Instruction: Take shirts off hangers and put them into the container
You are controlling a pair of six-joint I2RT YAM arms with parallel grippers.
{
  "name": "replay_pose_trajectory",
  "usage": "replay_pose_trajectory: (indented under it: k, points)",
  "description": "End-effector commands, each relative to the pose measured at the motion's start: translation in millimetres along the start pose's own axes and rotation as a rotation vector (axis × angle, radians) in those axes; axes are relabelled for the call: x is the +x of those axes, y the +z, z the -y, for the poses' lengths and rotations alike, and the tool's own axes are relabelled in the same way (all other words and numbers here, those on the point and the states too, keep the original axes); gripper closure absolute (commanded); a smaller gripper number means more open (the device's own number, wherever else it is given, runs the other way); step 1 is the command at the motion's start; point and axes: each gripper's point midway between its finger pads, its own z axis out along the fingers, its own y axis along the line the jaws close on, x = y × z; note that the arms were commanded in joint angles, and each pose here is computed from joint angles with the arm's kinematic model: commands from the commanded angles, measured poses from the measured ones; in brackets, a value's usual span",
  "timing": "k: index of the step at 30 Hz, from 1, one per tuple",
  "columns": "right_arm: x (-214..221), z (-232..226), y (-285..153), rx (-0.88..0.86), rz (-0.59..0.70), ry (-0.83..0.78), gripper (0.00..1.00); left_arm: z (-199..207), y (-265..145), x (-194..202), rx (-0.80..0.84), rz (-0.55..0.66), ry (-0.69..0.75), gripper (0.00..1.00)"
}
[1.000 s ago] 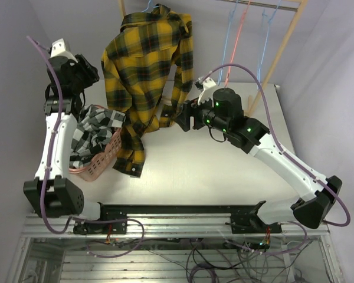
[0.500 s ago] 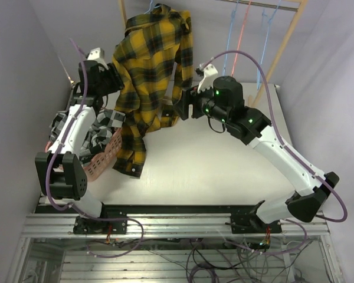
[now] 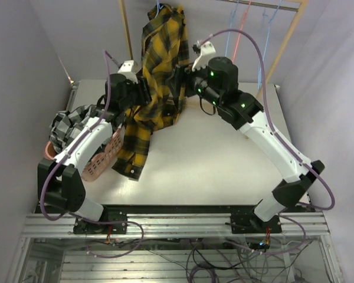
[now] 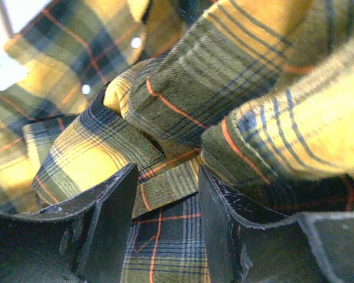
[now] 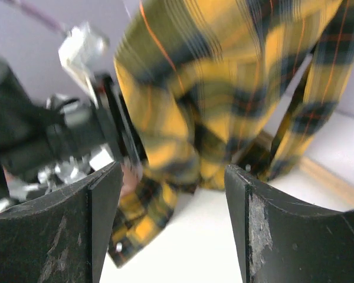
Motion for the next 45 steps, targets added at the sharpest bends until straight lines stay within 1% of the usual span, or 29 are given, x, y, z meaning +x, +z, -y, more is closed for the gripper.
replay_pose_trajectory:
  k: [1, 3, 8, 11, 17, 21, 28, 37, 42, 45]
  points:
    - [-44.0, -2.8, 20.7, 0.01, 0.104, -0.025, 0.3, 35.9, -8.1, -7.3, 0.065, 0.078, 0.048, 0.43]
    - [-47.3, -0.9, 37.6, 0.017, 0.103, -0.033, 0.3, 42.6, -8.7, -0.6, 0.065, 0.069, 0.062, 0.43]
    - [-62.6, 7.9, 62.5, -0.007, 0.129, -0.006, 0.31, 52.6, -7.6, 12.3, 0.072, 0.046, 0.082, 0.43]
    - [-65.5, 9.5, 71.8, -0.033, 0.147, 0.018, 0.32, 57.2, -7.5, 15.5, 0.069, 0.042, 0.105, 0.43]
    - [-74.1, 7.0, 87.1, -0.068, 0.171, 0.034, 0.35, 65.7, -4.2, 19.8, 0.088, 0.037, 0.105, 0.43]
    - [-76.1, 10.2, 81.6, -0.05, 0.189, 0.046, 0.36, 74.8, 1.6, 28.2, 0.103, 0.024, 0.106, 0.44]
    - [-81.3, 13.6, 58.3, -0.031, 0.215, 0.035, 0.37, 92.1, 8.8, 45.0, 0.13, -0.001, 0.125, 0.44]
    - [-83.8, 14.7, 61.9, -0.023, 0.216, 0.025, 0.4, 118.6, 16.9, 68.3, 0.143, -0.041, 0.185, 0.44]
    - [-74.1, 25.6, 76.0, 0.026, 0.187, 0.008, 0.46, 125.1, 17.9, 74.9, 0.14, -0.049, 0.213, 0.44]
    - [-68.4, 35.8, 85.3, 0.07, 0.171, 0.004, 0.57, 124.6, 18.6, 76.7, 0.134, -0.056, 0.221, 0.44]
